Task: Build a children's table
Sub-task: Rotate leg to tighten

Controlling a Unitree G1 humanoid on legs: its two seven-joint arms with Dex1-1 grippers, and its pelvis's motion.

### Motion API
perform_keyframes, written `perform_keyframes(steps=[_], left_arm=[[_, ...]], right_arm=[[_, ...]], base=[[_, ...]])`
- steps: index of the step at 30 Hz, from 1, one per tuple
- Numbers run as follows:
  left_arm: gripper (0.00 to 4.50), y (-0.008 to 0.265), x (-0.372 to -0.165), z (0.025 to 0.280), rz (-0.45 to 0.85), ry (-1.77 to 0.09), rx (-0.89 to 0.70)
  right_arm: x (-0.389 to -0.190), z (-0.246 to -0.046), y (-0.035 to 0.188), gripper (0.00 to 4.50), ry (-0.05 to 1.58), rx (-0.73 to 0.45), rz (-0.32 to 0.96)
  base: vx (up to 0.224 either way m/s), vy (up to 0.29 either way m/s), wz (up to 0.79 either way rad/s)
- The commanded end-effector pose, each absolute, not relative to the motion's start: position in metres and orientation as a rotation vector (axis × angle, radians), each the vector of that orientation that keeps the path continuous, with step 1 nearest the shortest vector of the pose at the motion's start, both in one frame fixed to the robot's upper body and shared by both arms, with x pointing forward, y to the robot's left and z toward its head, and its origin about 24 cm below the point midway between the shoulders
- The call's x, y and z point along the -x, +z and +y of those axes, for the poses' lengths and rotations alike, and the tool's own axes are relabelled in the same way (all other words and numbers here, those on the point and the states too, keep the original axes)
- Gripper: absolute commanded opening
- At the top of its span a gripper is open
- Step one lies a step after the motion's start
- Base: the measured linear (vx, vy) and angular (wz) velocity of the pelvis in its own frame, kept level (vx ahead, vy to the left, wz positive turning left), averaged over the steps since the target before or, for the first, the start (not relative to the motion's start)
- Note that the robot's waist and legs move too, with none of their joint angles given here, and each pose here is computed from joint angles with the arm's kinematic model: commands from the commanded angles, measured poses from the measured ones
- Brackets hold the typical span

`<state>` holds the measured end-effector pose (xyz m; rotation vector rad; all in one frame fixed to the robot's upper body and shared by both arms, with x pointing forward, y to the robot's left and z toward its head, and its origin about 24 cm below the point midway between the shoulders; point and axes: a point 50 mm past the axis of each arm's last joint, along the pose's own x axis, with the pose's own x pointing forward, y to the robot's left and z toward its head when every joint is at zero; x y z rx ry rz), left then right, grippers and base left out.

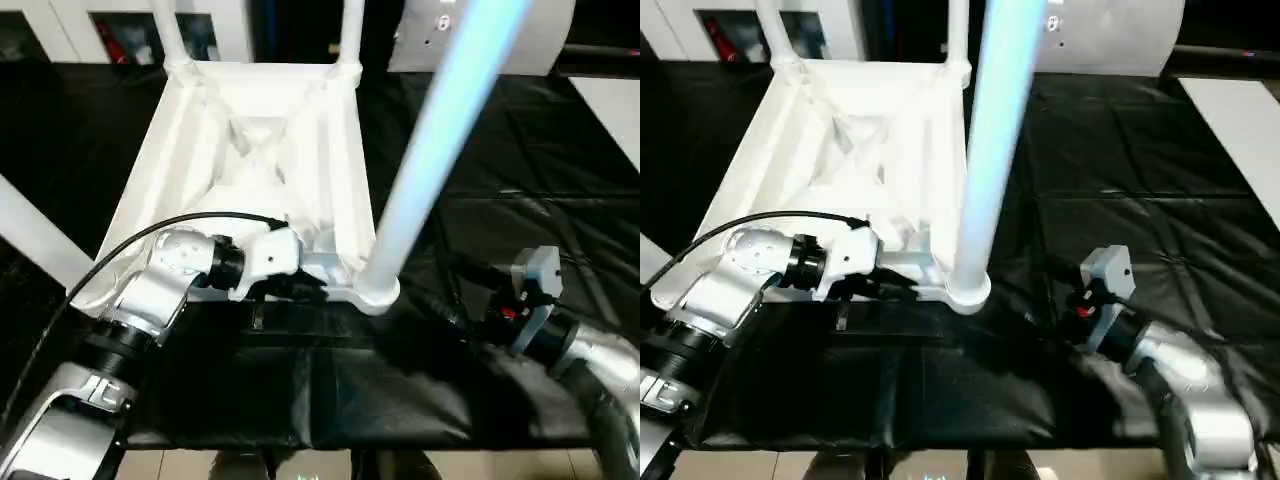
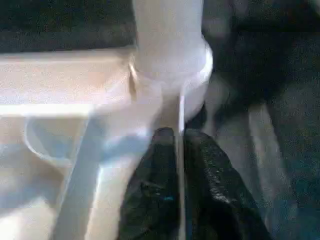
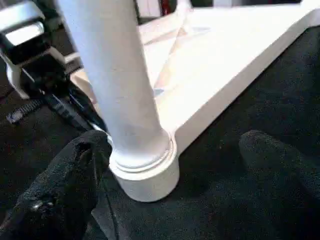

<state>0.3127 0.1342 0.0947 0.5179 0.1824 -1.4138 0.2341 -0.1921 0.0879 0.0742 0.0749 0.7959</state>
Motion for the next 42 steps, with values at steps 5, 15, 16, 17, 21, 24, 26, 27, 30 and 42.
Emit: perform_keyframes(steps=[5, 15, 16, 17, 21, 24, 26, 27, 30, 42], left_arm=[[0.94, 0.121, -0.292, 0.142, -0.023, -1.365, -0.196], [1.62, 0.111, -0.274, 0.147, -0.102, -0.654, 0.029], [1.75, 0.109, -0.274, 0.149, -0.097, -0.578, 0.040], [1.75, 0.106, -0.273, 0.152, -0.086, -0.490, 0.051], [1.84, 0.100, -0.263, 0.157, -0.059, -0.314, 0.063], [1.84, 0.099, -0.258, 0.153, -0.040, -0.296, 0.017], [1.84, 0.100, -0.255, 0.153, -0.038, -0.279, 0.013], [1.84, 0.100, -0.254, 0.153, -0.039, -0.273, 0.012], [1.84, 0.098, -0.246, 0.160, -0.009, -0.194, 0.010], [1.84, 0.089, -0.214, 0.172, 0.039, -0.052, 0.043]], right_arm=[[-0.220, -0.175, 0.090, 4.50, 0.777, -0.141, 0.051], [-0.212, -0.151, 0.091, 4.50, 0.625, -0.188, 0.071], [-0.212, -0.150, 0.091, 4.50, 0.623, -0.190, 0.072], [-0.212, -0.149, 0.090, 4.50, 0.622, -0.193, 0.072], [-0.217, -0.142, 0.079, 4.50, 0.610, -0.167, 0.115], [-0.219, -0.134, 0.078, 4.50, 0.626, -0.152, 0.127], [-0.220, -0.133, 0.077, 4.50, 0.630, -0.140, 0.132], [-0.220, -0.133, 0.076, 4.50, 0.629, -0.139, 0.133], [-0.224, -0.131, 0.074, 4.50, 0.612, -0.120, 0.136], [-0.227, -0.122, 0.072, 4.50, 0.616, -0.114, 0.138]], base=[[0.000, 0.000, 0.00], [0.000, 0.000, 0.00], [0.014, 0.061, -0.02], [0.014, 0.061, -0.02], [-0.023, -0.047, -0.12], [0.000, 0.000, 0.00], [0.000, 0.000, 0.00], [-0.053, 0.036, -0.02], [-0.022, 0.012, -0.01], [-0.081, 0.008, -0.01]])
